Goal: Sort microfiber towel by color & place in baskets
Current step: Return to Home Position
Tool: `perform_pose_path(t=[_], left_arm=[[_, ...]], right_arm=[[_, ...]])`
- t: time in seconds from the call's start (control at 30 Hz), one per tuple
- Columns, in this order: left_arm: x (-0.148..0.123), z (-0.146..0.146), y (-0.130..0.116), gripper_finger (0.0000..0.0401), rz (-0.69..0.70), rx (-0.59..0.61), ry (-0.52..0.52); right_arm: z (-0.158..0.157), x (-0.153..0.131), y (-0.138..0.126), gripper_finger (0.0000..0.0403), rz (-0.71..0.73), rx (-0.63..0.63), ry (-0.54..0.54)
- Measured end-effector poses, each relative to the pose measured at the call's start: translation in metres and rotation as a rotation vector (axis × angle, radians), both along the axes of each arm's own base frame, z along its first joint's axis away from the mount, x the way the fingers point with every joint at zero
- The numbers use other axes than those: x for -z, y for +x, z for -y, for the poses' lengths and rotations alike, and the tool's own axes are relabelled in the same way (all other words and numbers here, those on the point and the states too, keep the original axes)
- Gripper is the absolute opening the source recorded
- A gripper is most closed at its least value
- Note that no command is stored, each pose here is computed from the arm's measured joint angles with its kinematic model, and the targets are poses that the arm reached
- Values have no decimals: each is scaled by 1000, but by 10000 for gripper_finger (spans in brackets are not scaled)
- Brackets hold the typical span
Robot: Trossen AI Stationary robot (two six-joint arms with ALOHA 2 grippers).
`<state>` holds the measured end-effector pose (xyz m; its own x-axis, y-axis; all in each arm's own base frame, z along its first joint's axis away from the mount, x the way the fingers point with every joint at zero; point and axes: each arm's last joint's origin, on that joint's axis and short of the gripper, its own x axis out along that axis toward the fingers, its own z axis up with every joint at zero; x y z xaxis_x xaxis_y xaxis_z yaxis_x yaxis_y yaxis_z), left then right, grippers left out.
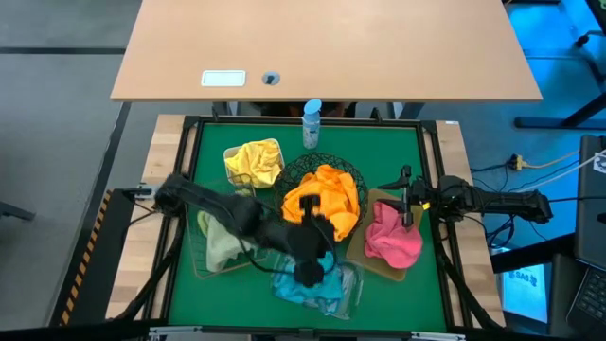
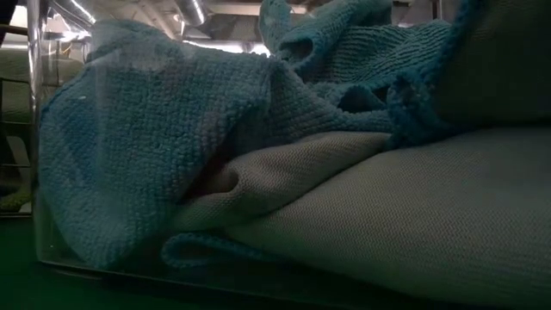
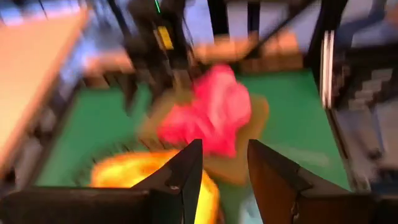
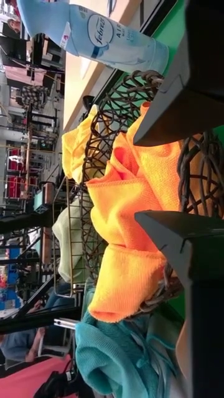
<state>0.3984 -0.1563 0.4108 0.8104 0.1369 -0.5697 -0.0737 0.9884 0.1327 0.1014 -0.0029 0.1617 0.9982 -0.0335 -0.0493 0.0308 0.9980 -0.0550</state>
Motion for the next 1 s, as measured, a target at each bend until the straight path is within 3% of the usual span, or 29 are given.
perform_pose_path(t=[0.17, 0.43, 0.9, 1.0], left_arm=[[-49, -30, -21, 121, 149, 72, 69], [-82, -76, -45, 121, 200, 263, 64], [-94, -125, -59, 121, 209, 435, 79], [-96, -128, -74, 121, 159, 446, 81]], right_arm=[[0, 0, 0, 179, 0, 0, 0], [0, 0, 0, 179, 0, 0, 0], [0, 0, 0, 179, 0, 0, 0], [0, 0, 0, 179, 0, 0, 0]])
